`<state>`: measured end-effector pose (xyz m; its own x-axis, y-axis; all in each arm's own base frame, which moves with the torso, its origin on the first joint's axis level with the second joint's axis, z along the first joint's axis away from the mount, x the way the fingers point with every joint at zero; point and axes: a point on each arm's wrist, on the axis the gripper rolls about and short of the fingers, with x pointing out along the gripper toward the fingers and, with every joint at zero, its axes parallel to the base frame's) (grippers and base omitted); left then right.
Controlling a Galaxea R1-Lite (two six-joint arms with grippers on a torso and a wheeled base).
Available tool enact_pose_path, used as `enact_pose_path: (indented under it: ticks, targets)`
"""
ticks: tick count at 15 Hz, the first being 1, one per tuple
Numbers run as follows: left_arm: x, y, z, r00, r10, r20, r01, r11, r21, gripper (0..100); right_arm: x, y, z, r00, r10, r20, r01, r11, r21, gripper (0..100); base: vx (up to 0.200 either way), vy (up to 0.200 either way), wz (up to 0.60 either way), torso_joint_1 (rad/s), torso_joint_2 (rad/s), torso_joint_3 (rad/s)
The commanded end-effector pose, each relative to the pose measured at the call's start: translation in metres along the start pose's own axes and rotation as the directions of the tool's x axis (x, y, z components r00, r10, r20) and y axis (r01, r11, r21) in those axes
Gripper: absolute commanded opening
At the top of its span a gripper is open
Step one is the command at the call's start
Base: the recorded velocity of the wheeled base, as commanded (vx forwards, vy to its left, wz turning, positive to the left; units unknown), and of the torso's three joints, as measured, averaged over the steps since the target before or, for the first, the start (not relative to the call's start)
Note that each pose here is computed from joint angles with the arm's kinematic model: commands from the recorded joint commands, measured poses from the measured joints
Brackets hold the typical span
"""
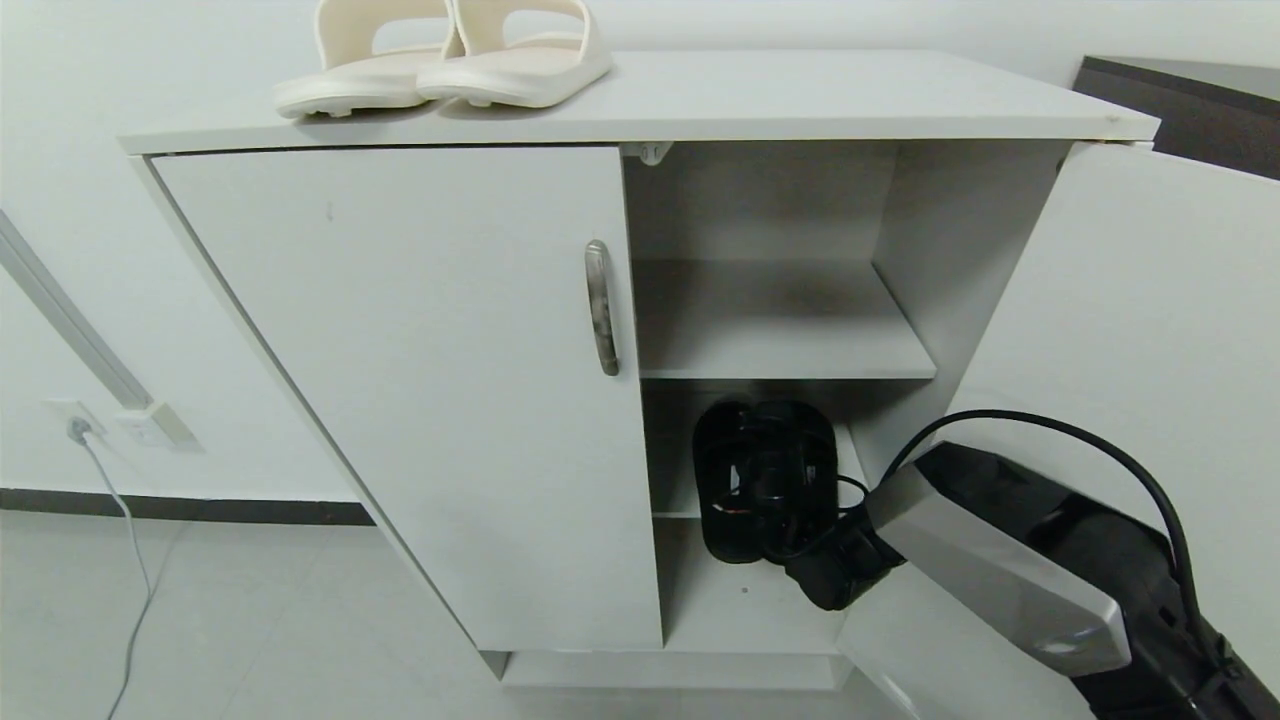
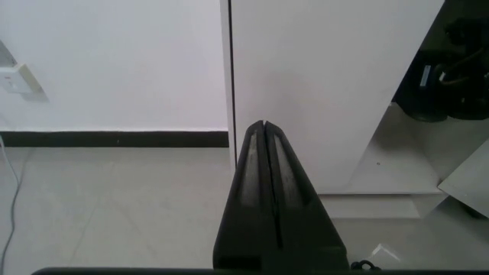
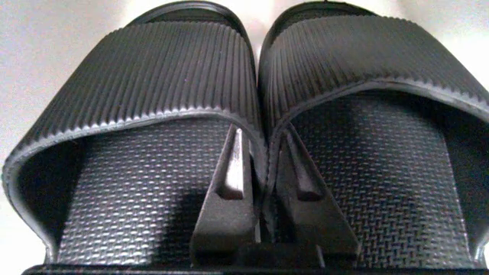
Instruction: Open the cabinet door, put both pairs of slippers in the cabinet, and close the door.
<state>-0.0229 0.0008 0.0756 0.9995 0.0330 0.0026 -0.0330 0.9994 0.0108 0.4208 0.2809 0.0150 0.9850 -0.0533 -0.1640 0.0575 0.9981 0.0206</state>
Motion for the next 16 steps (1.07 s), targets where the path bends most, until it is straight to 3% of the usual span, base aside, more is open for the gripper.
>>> enact_pose_path:
  ticks: [1,12,13,16]
  targets:
    - [0.0,0.0,0.0,1.0,0.001,-0.001,-0.001,1.0,0.0,0,0.012,0.0,0.002,1.0,-0.012,0.016,0.012,1.0,0.014,0,0.0,0.0,0.0,0.0,0.0,0.0]
    - [0.0,0.0,0.0,1.0,0.001,-0.001,-0.001,1.0,0.0,0,0.026,0.001,0.009,0.999,-0.026,0.02,0.025,0.999,0.02,0,0.0,0.0,0.0,0.0,0.0,0.0]
    - [0.0,0.0,0.0,1.0,0.001,-0.001,-0.001,1.0,0.0,0,0.026,0.001,0.008,0.999,-0.026,0.019,0.025,0.999,0.019,100,0.0,0.0,0.0,0.0,0.0,0.0]
    - [0.0,0.0,0.0,1.0,0.001,-0.001,-0.001,1.0,0.0,0,0.024,-0.001,0.002,1.0,-0.031,-0.005,0.031,1.0,0.001,100,0.0,0.0,0.0,0.0,0.0,0.0]
